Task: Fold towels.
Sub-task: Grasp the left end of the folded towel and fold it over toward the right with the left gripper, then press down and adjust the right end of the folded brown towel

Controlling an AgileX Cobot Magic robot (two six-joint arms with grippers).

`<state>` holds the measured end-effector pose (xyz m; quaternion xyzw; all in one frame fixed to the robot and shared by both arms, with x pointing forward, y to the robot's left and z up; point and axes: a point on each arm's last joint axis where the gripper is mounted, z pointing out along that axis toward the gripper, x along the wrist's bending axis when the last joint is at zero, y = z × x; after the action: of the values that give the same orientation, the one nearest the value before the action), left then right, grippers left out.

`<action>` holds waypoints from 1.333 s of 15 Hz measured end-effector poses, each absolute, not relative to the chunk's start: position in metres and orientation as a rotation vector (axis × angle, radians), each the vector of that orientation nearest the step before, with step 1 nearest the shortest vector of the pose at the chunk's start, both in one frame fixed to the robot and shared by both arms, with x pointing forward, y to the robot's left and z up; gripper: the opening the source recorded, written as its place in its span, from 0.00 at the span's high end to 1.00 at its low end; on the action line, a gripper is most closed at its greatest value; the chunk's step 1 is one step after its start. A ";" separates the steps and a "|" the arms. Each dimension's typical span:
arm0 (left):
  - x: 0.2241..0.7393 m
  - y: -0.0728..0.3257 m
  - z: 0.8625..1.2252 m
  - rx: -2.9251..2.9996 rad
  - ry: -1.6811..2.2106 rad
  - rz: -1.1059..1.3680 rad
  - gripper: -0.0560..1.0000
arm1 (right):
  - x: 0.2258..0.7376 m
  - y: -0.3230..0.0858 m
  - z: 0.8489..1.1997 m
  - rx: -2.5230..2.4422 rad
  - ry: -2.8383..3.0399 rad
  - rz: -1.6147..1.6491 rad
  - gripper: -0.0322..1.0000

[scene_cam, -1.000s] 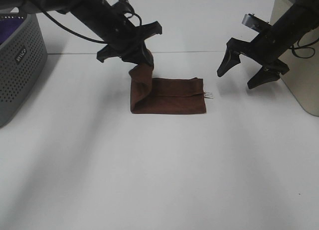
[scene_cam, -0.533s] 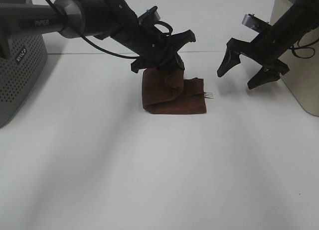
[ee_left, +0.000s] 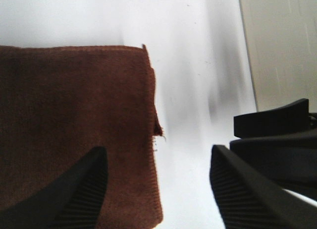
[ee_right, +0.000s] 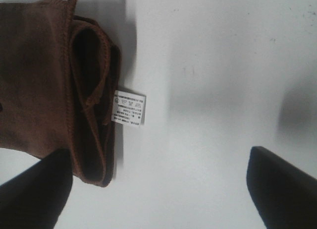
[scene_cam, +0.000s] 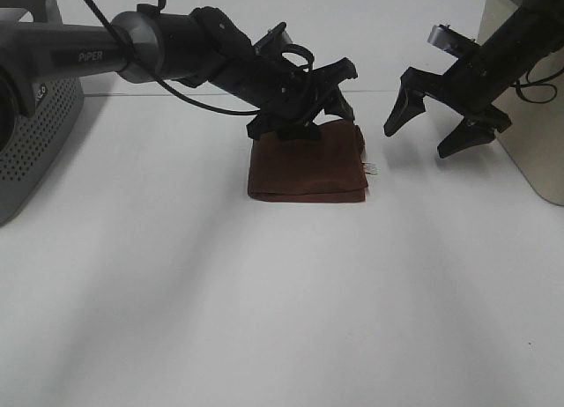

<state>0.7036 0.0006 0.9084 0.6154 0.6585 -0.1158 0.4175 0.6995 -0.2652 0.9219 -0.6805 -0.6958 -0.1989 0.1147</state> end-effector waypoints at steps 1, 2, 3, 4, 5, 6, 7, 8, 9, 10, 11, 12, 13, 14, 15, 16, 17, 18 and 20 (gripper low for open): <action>0.702 -0.001 0.909 1.565 1.631 -0.310 0.34 | 0.699 -0.265 0.922 -1.995 -2.039 -0.583 0.09; 0.702 0.001 0.909 1.591 1.609 -0.311 0.32 | 0.699 -0.265 0.922 -1.995 -2.039 -0.583 0.09; 0.703 0.005 0.914 1.619 1.582 -0.307 0.31 | 0.699 -0.264 0.922 -1.992 -2.028 -0.591 0.09; 0.707 0.016 0.924 1.636 1.560 -0.279 0.31 | 0.699 -0.263 0.923 -1.982 -2.008 -0.608 0.09; 0.714 0.033 0.935 1.647 1.547 -0.237 0.31 | 0.699 -0.259 0.925 -1.944 -1.994 -0.640 0.09; 0.722 0.053 0.948 1.654 1.543 -0.180 0.31 | 0.698 -0.254 0.929 -1.875 -1.971 -0.703 0.09; 0.729 0.074 0.960 1.651 1.550 -0.138 0.31 | 0.698 -0.247 0.934 -1.800 -1.930 -0.792 0.09; 0.735 0.094 0.969 1.650 1.559 -0.101 0.31 | 0.699 -0.241 0.939 -1.737 -1.883 -0.883 0.09; 0.738 0.108 0.973 1.656 1.570 -0.081 0.31 | 0.700 -0.235 0.946 -1.676 -1.832 -0.975 0.09; 0.740 0.118 0.972 1.677 1.584 -0.074 0.31 | 0.702 -0.227 0.951 -1.621 -1.797 -1.060 0.09; 0.741 0.127 0.970 1.703 1.597 -0.068 0.31 | 0.702 -0.215 0.955 -1.567 -1.787 -1.120 0.09; 0.741 0.134 0.968 1.734 1.606 -0.063 0.31 | 0.702 -0.199 0.954 -1.525 -1.795 -1.147 0.09; 0.740 0.138 0.967 1.761 1.613 -0.066 0.31 | 0.702 -0.185 0.949 -1.501 -1.807 -1.156 0.09; 0.740 0.140 0.966 1.776 1.617 -0.070 0.31 | 0.703 -0.175 0.940 -1.503 -1.812 -1.148 0.09; 0.739 0.140 0.965 1.787 1.618 -0.077 0.31 | 0.704 -0.170 0.926 -1.517 -1.806 -1.128 0.09; 0.738 0.140 0.965 1.794 1.618 -0.083 0.31 | 0.709 -0.172 0.905 -1.579 -1.791 -1.111 0.09; 0.738 0.140 0.965 1.794 1.618 -0.083 0.31 | 0.710 -0.173 0.898 -1.598 -1.789 -1.102 0.09; 0.738 0.140 0.965 1.795 1.618 -0.084 0.31 | 0.711 -0.174 0.894 -1.610 -1.794 -1.097 0.09; 0.737 0.139 0.965 1.798 1.618 -0.088 0.31 | 0.713 -0.181 0.892 -1.640 -1.802 -1.086 0.09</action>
<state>0.7374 0.1394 0.9648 0.6952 0.6255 -0.0341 0.3526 0.7129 -0.1805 0.8918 -0.5977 -0.6566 -0.3957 0.2346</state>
